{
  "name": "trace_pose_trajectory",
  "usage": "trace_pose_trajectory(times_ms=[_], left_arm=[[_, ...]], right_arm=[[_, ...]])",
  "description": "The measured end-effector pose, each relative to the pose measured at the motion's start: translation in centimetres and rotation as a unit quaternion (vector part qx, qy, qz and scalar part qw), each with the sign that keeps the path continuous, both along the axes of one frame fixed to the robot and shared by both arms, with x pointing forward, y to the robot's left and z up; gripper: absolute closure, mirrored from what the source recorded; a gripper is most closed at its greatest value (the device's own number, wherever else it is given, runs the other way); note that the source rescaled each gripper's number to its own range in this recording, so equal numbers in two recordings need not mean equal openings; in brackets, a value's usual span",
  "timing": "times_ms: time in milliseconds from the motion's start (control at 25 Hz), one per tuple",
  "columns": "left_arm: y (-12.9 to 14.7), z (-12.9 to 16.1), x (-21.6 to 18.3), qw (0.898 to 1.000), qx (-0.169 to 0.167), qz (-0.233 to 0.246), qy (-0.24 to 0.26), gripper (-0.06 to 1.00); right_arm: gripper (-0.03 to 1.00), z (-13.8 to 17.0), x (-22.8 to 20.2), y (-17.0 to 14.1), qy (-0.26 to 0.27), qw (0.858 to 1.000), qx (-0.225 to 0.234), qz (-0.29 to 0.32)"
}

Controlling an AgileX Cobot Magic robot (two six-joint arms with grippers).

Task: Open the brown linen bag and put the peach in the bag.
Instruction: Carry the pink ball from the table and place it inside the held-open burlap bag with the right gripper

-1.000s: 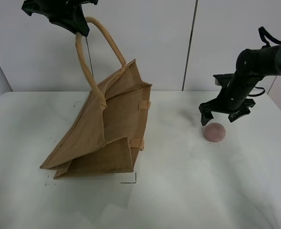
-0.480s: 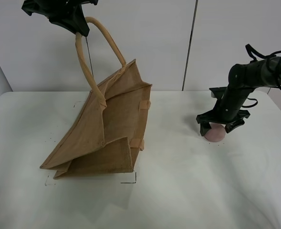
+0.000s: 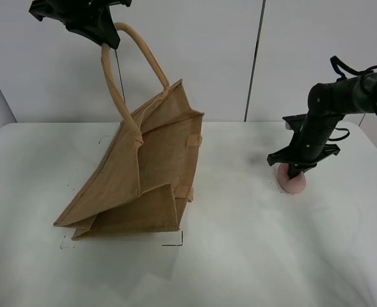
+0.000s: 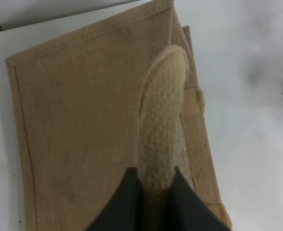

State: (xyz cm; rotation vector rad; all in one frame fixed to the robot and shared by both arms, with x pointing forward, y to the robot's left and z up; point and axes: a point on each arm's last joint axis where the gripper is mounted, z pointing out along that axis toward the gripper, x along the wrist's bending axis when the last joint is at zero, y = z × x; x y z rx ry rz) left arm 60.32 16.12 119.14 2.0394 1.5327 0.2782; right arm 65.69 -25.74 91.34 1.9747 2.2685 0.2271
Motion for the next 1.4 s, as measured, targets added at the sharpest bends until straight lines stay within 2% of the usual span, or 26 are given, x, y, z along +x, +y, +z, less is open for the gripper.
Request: trace_pose_trajectory(times_ms=[160, 280, 400, 480, 600, 840, 1080, 1200, 1400], left_arm=[[-0.2, 0.0, -0.1, 1.000, -0.010, -0.007, 0.003, 0.94], [-0.2, 0.0, -0.1, 1.000, -0.010, -0.010, 0.002, 0.94], [-0.2, 0.1, -0.2, 1.000, -0.011, -0.010, 0.001, 0.94], [-0.1, 0.6, -0.5, 1.000, -0.012, -0.011, -0.005, 0.94], [0.1, 1.4, -1.1, 1.000, -0.015, -0.011, -0.014, 0.94], [0.1, 1.5, -1.2, 1.000, -0.016, -0.013, -0.016, 0.94], [-0.1, 1.5, -1.3, 0.999, -0.025, -0.018, -0.013, 0.94], [-0.1, 1.5, -1.3, 0.999, -0.026, -0.018, -0.013, 0.94], [-0.1, 1.5, -1.3, 0.999, -0.026, -0.018, -0.013, 0.94]], right_arm=[[0.97, 4.6, -0.3, 0.6, -0.043, 0.998, 0.030, 0.036], [0.97, 9.1, -1.2, 1.5, -0.093, 0.990, 0.085, 0.065], [0.97, 12.9, -2.4, 2.7, -0.137, 0.974, 0.148, 0.103], [0.97, 15.0, -3.2, 3.5, -0.164, 0.958, 0.192, 0.134], [0.97, 16.6, -4.2, 5.5, -0.186, 0.937, 0.232, 0.184], [0.97, 16.1, -5.8, 12.5, -0.178, 0.913, 0.262, 0.259], [0.97, 12.0, -6.3, 18.8, -0.175, 0.897, 0.248, 0.320], [0.97, 9.8, -6.0, 20.2, -0.178, 0.892, 0.234, 0.342], [0.97, 7.5, -4.9, 21.0, -0.189, 0.895, 0.236, 0.327]])
